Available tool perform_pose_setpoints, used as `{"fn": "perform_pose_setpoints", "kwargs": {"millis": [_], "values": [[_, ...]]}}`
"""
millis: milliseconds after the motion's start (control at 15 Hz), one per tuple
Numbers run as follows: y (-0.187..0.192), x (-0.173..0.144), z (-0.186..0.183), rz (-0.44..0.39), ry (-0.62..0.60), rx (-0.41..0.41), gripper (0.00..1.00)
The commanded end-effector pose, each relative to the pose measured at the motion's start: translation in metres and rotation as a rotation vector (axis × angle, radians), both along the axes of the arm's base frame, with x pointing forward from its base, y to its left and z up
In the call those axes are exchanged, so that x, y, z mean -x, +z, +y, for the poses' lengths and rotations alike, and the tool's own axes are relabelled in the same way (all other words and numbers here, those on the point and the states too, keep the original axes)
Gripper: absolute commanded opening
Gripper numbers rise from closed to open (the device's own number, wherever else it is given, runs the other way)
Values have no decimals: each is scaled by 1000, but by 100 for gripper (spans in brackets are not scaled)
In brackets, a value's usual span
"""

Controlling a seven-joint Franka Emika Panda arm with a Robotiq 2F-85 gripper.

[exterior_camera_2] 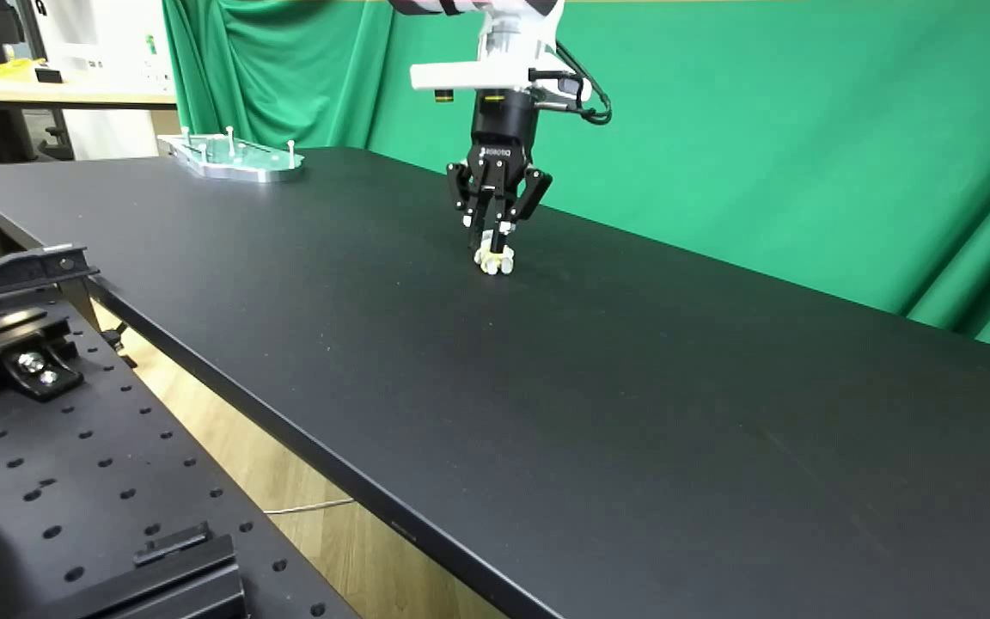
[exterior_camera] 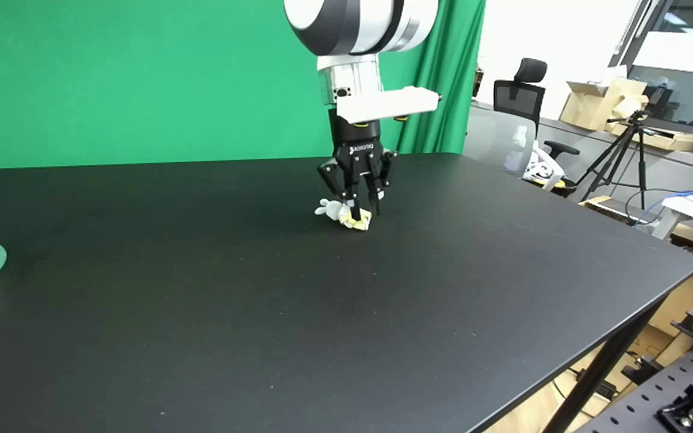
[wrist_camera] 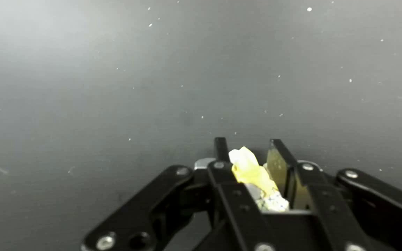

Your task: Move the white object forward.

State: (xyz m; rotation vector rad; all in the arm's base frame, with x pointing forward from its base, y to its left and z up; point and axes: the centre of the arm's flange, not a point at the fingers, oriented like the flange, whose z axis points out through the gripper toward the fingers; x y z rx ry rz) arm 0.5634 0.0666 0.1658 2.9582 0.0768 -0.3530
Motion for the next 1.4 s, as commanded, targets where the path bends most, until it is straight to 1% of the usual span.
{"fn": "perform_pose_setpoints", "kwargs": {"millis": [0,67,133,267,333,400,667,800,933,1200,1267,1333], "values": [[21,-6,-10,9,97,-36,66],[22,-7,-12,3,136,-39,74],[23,-8,-14,2,165,-38,80],[23,-11,-19,2,265,-38,94],[21,-13,-20,6,324,-37,98],[20,-14,-20,9,382,-32,100],[15,-15,-8,16,623,3,100],[14,-13,0,13,714,11,100],[9,-12,7,9,775,15,100],[-1,-6,15,27,819,13,100],[-3,-4,16,35,821,13,93],[-5,-2,16,39,818,10,73]]}}
